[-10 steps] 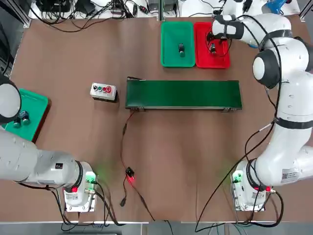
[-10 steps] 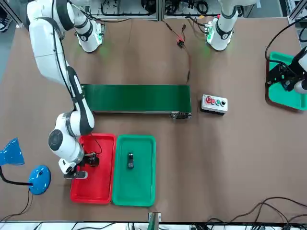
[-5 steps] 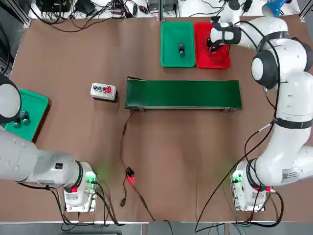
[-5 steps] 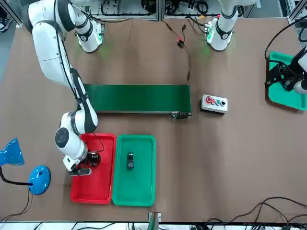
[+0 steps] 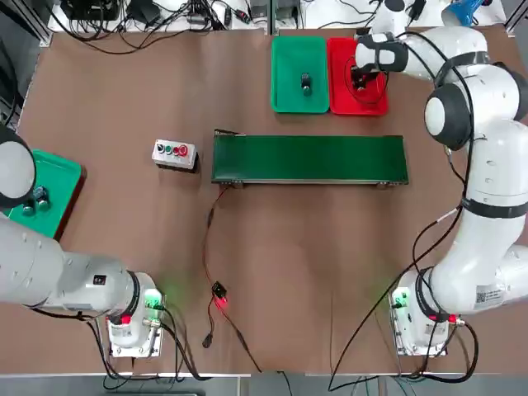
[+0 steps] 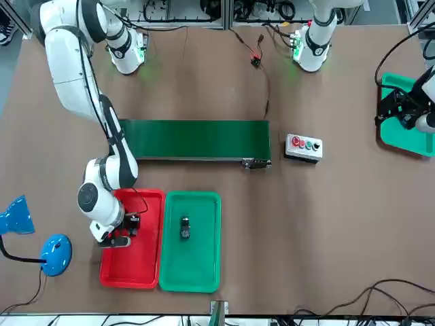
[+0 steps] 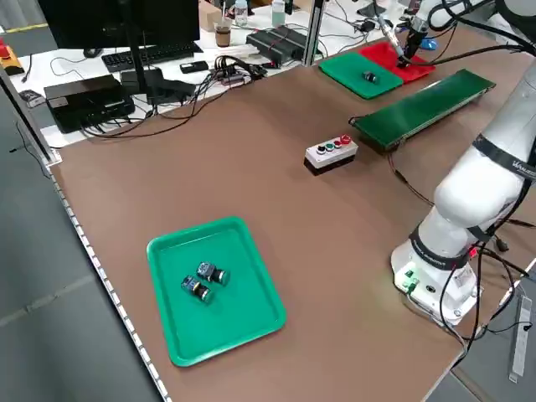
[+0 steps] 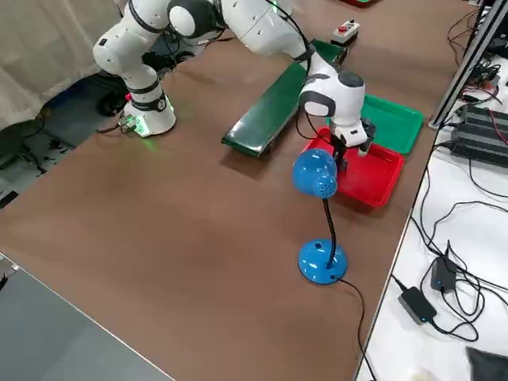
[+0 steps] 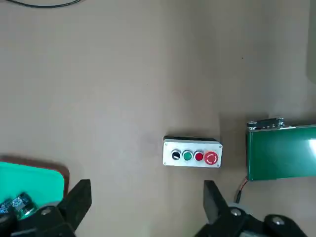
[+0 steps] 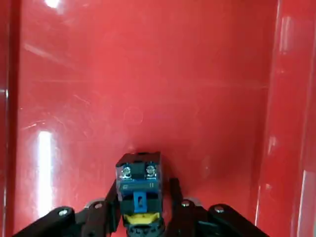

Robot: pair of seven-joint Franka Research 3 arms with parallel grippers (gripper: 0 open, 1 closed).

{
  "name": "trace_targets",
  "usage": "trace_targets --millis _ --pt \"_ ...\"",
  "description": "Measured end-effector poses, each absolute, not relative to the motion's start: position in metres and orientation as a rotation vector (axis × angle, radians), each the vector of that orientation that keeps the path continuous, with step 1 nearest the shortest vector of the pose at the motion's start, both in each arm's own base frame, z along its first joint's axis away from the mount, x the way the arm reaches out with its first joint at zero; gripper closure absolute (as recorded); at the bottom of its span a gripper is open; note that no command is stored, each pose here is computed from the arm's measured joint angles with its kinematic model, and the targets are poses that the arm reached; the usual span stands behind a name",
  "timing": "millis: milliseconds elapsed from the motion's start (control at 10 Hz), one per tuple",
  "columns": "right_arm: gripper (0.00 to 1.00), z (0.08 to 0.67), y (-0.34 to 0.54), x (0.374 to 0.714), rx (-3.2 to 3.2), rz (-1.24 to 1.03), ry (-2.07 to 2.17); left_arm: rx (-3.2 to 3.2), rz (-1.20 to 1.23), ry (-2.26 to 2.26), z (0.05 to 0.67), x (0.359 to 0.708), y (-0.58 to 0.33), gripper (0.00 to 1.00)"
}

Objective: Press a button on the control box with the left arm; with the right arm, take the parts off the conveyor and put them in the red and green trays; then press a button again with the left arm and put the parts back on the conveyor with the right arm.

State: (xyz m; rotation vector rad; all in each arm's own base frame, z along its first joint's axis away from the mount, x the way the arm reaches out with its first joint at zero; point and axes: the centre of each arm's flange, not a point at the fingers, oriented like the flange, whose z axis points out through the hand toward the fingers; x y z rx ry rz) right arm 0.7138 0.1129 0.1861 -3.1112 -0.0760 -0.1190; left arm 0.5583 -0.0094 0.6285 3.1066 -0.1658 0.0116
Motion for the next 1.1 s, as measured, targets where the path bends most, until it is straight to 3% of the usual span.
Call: trace_targets --millis 100,700,1100 --pt "0.67 0.192 0.113 0.714 -3.114 -0.086 -0.078 3.107 0.012 -0.166 0.629 0.558 -0.009 0.0" --pt "0.67 0.227 0.116 0.717 -3.122 0.064 -0.104 3.105 0.013 -0.191 0.629 0.558 -0.018 0.0" --pt "0.67 0.346 0.113 0.691 -3.121 0.232 -0.145 3.105 0.015 -0.188 0.63 0.558 -0.017 0.0"
